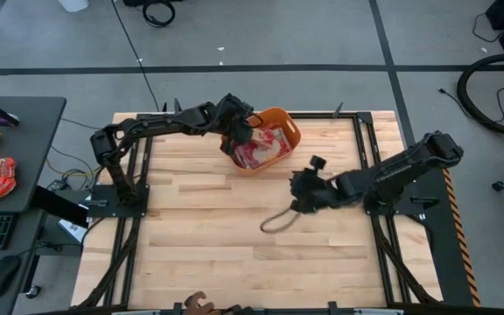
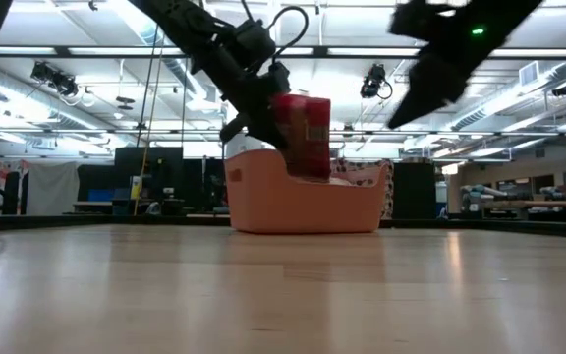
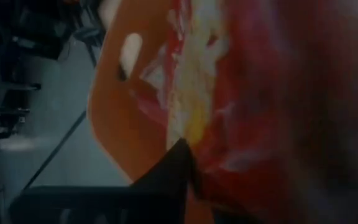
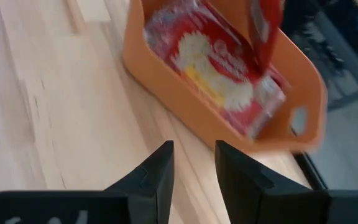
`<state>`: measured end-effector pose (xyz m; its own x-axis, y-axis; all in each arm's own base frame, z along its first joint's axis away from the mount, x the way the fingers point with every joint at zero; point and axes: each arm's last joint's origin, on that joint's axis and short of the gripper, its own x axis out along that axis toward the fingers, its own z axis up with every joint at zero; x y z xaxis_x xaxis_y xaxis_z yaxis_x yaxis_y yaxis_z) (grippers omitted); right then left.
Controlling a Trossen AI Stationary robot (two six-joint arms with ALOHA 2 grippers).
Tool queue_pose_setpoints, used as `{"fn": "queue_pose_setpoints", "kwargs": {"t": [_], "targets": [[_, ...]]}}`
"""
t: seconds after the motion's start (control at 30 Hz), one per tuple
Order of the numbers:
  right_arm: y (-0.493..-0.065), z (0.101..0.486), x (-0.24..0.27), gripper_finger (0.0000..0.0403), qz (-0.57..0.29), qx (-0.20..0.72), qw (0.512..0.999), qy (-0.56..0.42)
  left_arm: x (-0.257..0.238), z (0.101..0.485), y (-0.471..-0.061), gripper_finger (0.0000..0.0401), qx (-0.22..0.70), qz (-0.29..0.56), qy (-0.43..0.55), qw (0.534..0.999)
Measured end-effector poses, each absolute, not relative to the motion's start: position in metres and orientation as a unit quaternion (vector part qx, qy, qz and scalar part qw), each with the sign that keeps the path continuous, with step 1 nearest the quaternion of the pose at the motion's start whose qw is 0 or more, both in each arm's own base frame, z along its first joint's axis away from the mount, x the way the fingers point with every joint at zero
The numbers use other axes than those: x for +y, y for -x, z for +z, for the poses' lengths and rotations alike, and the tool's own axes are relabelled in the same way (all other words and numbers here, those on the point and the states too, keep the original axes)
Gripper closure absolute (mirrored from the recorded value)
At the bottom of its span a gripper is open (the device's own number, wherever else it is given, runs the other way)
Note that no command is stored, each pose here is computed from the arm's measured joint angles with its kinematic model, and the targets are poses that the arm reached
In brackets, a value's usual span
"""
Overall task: Sort popcorn bags into baskets
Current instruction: Put the red popcorn bag into the orange bin
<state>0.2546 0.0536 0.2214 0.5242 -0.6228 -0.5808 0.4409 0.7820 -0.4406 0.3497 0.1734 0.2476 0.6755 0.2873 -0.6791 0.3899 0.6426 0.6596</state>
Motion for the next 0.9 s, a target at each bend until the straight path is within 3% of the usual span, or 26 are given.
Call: {"fn": "queue_pose_setpoints", "kwargs": {"t": [0.23,0.43,0.6,0.9], "targets": [[-0.282,0.231,0.004,0.0281,-0.256,0.355,0.896,0.080,0.173,0.244,-0.346,0.0290,0.434,-0.019,-0.391,0.811],[-0.297,0.222,-0.042,0.0281,-0.216,0.354,0.909,0.046,0.174,0.244,-0.343,0.0235,0.469,0.039,-0.364,0.804],[-0.310,0.197,-0.070,0.0282,-0.186,0.365,0.912,0.030,0.174,0.244,-0.339,0.0229,0.487,0.043,-0.358,0.796],[-0.325,0.167,-0.096,0.0282,-0.206,0.357,0.911,0.032,0.168,0.259,-0.327,0.0234,0.494,0.049,-0.347,0.796]]}}
